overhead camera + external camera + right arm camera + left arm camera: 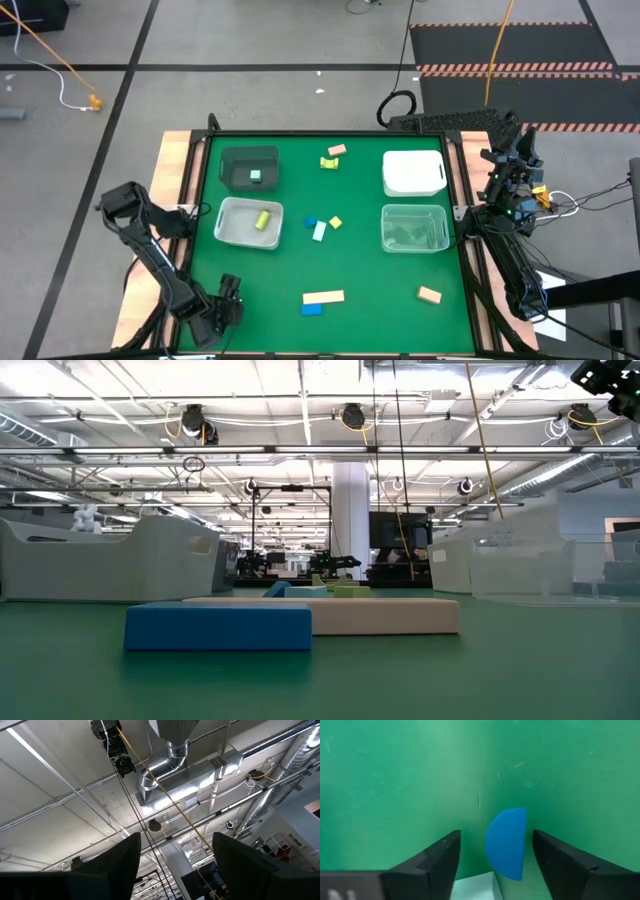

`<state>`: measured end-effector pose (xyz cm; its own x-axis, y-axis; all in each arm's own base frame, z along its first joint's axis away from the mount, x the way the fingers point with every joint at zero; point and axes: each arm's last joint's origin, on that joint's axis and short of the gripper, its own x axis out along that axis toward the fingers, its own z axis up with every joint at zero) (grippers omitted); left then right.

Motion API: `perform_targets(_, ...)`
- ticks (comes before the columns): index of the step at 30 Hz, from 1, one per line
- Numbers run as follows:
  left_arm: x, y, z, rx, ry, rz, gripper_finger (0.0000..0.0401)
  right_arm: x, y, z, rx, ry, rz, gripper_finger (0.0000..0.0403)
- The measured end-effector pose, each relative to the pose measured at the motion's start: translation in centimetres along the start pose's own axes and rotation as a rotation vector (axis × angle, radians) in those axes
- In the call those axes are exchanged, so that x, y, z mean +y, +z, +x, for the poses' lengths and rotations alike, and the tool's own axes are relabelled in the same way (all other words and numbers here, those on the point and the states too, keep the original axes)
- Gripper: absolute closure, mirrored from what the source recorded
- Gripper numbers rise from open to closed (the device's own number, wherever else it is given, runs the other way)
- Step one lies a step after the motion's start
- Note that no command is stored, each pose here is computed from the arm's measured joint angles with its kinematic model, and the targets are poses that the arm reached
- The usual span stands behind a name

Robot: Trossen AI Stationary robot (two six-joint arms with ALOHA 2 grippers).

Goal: Sort & place blocks by color
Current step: Put the bottom left blue block into the white bin

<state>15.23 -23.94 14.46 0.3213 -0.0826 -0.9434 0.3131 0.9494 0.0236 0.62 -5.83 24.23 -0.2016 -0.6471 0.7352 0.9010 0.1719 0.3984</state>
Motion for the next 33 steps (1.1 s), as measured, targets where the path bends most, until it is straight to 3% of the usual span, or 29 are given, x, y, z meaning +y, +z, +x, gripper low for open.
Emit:
perform_targets(7, 0.0, 0.3, 0.4, -0.005, -0.005, -0.023, 0.0315, 0.0, 0.0, 0.0, 0.001, 0.0, 0.0, 0.0165)
perform_targets(14, 1.8, 1.6, -0.5, -0.045, -0.009, -0.125, 0.0318, 0.0, 0.0, 0.0, 0.0, 0.0, 0.0, 0.0165)
perform_targets(21, 5.5, 3.8, -3.8, -0.183, -0.02, -0.067, 0.0318, 0.0, 0.0, 0.0, 0.0, 0.0, 0.0, 0.0165)
perform_targets(26, 9.6, 5.4, -7.0, -0.358, 0.067, -0.048, 0.0318, 0.0, 0.0, 0.0, 0.001, 0.0, 0.0, 0.0165)
perform_targets(33, 15.0, 8.2, -11.1, -0.725, 0.179, -0.058, 0.0318, 0.0, 0.0, 0.0, 0.0, 0.0, 0.0, 0.0165)
